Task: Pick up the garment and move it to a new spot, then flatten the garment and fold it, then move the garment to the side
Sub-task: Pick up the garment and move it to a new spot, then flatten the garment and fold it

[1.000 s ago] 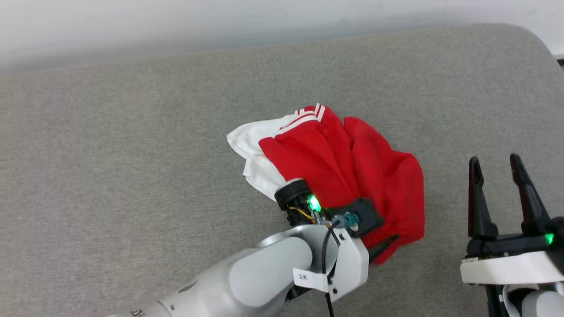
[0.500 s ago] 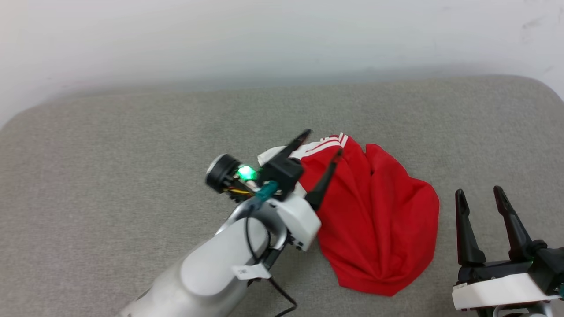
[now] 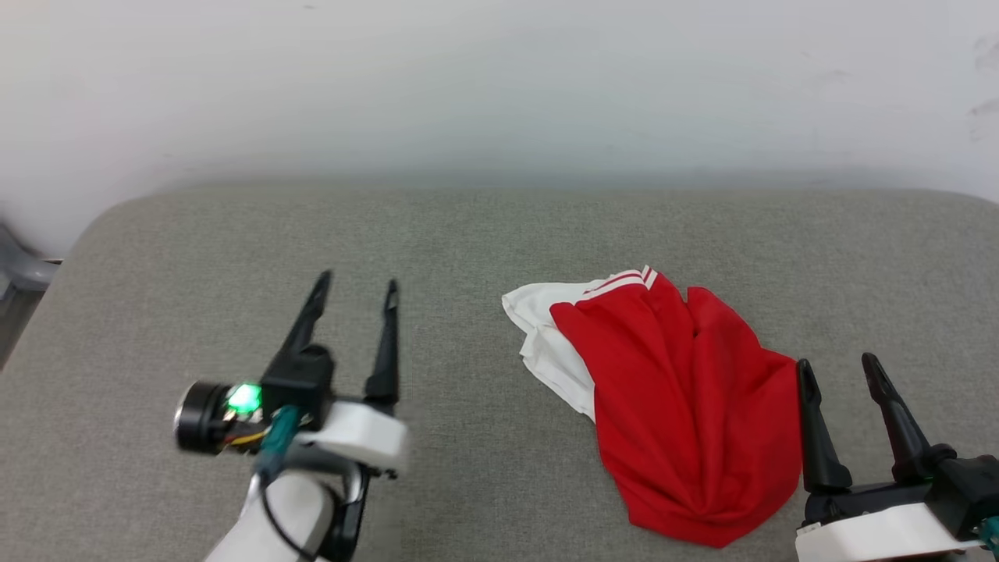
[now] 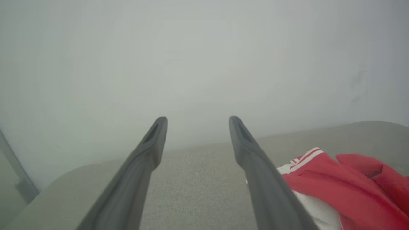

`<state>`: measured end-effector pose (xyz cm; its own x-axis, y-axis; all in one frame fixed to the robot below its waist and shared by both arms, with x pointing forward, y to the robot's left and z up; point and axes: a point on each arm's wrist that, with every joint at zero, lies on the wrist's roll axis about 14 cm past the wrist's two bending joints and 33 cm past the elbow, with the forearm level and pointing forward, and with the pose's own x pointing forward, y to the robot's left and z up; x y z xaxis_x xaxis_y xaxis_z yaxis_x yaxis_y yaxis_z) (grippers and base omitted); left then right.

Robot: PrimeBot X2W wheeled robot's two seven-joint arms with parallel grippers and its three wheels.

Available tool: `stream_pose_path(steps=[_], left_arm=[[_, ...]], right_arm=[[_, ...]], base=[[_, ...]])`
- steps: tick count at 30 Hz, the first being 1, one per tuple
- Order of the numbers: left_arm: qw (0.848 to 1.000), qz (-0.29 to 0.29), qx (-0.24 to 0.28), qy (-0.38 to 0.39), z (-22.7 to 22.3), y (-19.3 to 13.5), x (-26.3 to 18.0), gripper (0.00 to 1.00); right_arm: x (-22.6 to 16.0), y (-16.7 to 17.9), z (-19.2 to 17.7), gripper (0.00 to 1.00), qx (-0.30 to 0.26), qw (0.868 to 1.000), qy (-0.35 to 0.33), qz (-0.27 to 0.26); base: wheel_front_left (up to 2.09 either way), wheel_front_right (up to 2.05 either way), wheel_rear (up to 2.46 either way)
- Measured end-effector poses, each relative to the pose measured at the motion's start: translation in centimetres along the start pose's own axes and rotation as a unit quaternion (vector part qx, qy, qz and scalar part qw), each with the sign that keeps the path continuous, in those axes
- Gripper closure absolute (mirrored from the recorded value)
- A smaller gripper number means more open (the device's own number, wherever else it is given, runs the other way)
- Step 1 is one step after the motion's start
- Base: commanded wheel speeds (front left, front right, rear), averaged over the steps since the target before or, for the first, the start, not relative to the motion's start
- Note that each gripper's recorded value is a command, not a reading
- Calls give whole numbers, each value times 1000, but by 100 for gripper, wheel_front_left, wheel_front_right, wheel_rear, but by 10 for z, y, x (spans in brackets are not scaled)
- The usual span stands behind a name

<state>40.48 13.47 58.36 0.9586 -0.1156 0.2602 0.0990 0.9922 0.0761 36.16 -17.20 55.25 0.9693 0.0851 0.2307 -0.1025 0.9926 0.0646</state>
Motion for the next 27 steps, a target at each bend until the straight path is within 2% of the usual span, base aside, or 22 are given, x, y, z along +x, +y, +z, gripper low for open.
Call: stream_pose_path(steps=[4, 9, 27], left_arm=[[999, 43, 2, 10, -6, 26, -21, 0], [997, 66, -2, 26, -16, 36, -44, 0], [996, 59, -18, 59, -38, 28, -76, 0]], right_arm=[[1, 3, 2, 0, 1, 1000, -3, 5], [-4, 5, 1, 0, 4, 1000, 0, 7], [-23, 4, -15, 0, 21, 999, 28, -1]], base=[[0, 0, 0], [0, 0, 0], [0, 0, 0]])
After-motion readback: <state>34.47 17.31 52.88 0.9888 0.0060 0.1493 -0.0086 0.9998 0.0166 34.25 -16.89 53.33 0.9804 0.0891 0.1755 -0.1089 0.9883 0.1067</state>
